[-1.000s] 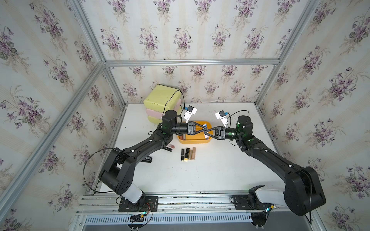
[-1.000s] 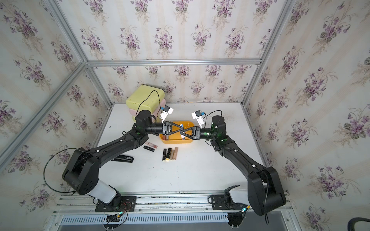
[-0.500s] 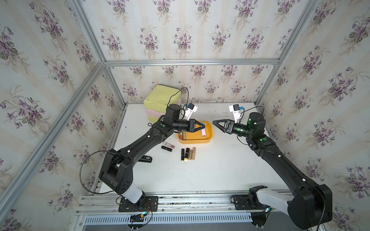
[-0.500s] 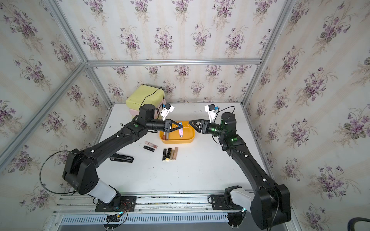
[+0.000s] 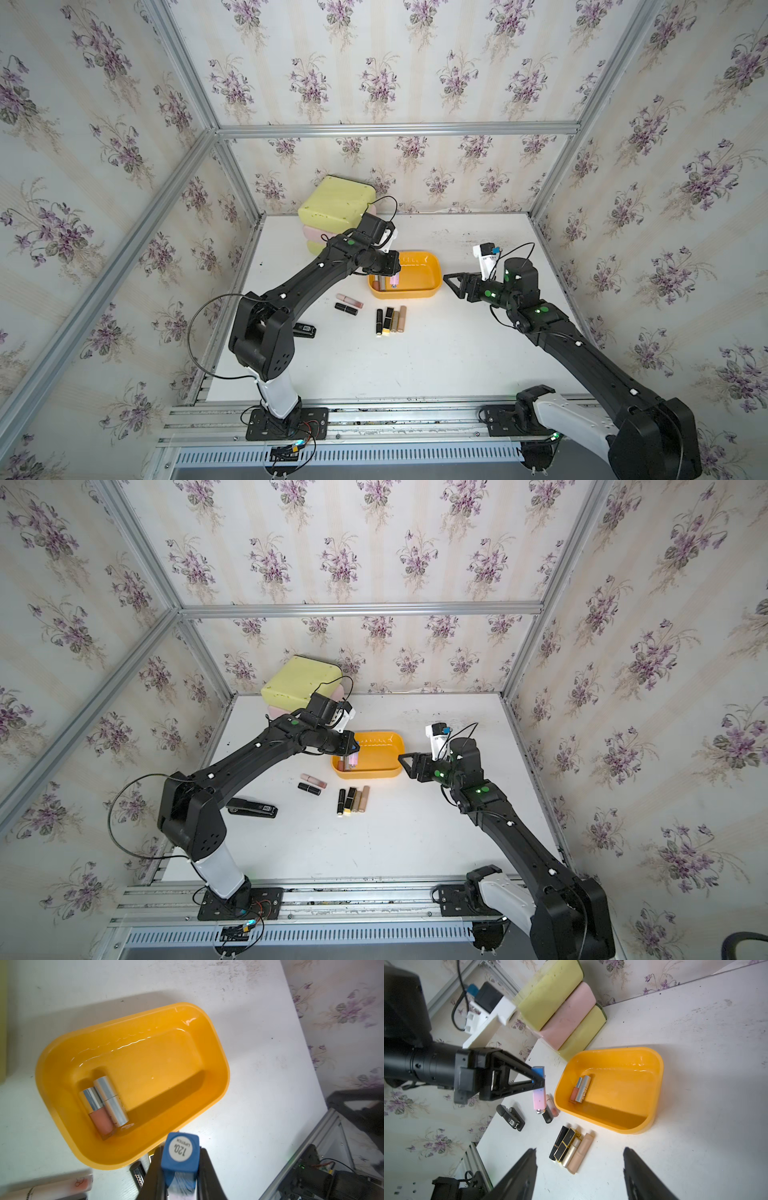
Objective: Put the lipstick into the storage box
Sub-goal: Place the lipstick in the storage box.
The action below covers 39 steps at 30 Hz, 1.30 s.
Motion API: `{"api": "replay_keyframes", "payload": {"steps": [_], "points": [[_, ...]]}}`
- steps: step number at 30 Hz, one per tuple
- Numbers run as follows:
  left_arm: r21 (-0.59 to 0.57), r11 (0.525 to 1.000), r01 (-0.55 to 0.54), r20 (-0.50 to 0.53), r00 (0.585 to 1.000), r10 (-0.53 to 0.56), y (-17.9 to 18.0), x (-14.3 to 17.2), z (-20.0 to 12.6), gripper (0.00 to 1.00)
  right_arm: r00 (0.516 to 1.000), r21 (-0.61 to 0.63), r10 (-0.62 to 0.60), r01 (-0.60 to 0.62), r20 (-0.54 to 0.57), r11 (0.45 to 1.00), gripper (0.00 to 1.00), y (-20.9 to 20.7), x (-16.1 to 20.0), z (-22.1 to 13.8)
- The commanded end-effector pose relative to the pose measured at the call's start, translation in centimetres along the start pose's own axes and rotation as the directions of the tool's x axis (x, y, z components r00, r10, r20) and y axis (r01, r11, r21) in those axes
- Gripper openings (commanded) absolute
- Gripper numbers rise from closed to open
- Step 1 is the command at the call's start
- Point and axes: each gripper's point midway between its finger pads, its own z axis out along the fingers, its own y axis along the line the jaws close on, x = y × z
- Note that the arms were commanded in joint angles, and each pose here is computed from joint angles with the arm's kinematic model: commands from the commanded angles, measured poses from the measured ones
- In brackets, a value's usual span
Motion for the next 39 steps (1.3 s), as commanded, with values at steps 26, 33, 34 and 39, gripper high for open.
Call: {"api": "replay_keyframes", "payload": {"steps": [26, 33, 34, 39], "points": [[-0.151, 0.988, 0.019, -0.156, 0.987, -0.042, 4.4, -0.2, 9.2, 0.00, 0.847, -0.097, -0.508, 0.499, -0.158, 0.861, 0.70, 5.0, 6.6, 3.1], [-0.173, 0.985, 0.026, -0.176, 0.983, -0.057, 5.4, 0.4, 10.3, 0.00, 0.851, -0.087, -0.497, 0.489, -0.172, 0.868, 0.70, 4.7, 6.8, 3.3], [-0.175, 0.984, 0.027, -0.180, 0.982, -0.059, 5.5, 0.6, 10.4, 0.00, 0.852, -0.087, -0.494, 0.486, -0.176, 0.869, 0.70, 4.6, 6.9, 3.4], [-0.188, 0.982, 0.034, -0.195, 0.978, -0.071, 6.2, 0.9, 11.0, 0.02, 0.853, -0.089, -0.483, 0.475, -0.197, 0.875, 0.70, 4.4, 7.3, 3.6]]}}
